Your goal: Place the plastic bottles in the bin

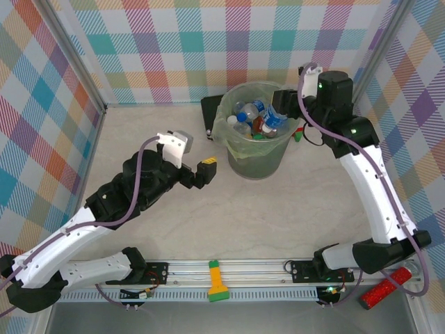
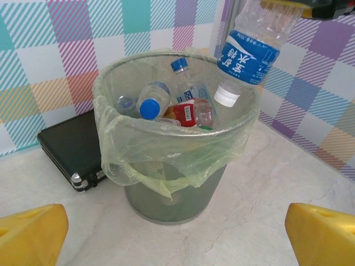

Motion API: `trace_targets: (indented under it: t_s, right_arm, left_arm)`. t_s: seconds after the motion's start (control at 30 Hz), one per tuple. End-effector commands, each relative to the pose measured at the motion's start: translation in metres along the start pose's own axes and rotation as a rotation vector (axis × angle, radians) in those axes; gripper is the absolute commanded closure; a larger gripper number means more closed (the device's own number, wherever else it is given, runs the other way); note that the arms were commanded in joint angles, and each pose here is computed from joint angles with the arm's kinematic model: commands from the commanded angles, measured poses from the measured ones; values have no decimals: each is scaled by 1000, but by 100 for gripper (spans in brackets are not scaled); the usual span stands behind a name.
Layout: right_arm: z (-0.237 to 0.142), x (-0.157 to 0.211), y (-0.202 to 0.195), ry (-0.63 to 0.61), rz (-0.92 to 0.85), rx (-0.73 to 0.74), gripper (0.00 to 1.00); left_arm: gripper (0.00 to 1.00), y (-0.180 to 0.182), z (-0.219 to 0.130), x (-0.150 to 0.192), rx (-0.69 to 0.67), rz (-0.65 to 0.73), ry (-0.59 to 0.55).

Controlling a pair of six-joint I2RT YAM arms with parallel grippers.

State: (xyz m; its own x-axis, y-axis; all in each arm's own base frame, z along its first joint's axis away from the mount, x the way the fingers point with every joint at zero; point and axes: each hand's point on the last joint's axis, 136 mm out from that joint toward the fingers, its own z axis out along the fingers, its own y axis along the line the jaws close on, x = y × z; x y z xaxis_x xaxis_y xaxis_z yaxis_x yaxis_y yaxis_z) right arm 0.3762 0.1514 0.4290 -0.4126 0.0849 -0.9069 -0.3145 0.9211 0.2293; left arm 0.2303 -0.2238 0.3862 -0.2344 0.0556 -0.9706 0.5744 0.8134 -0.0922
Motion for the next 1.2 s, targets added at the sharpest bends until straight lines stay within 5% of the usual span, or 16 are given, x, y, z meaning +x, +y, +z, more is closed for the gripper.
trace_targets:
  t_s: [0.0,0.37,0.7,1.17]
  right_arm:
    - [13,0,-22,14,-78,116,54]
    - [64,64,-35,210,-87,131,52]
    - [73,76,-29,253,-115,106,51]
    - [106,98,-21,362,-433,239,45]
  left_arm:
    - [0,4,-5,0,-13,-27,-14]
    - [1,8,-5,9,-30,-26,-3]
    - [0,9,-5,12,-37,-28,4]
    - [1,11,-10,10,-40,-33,-2]
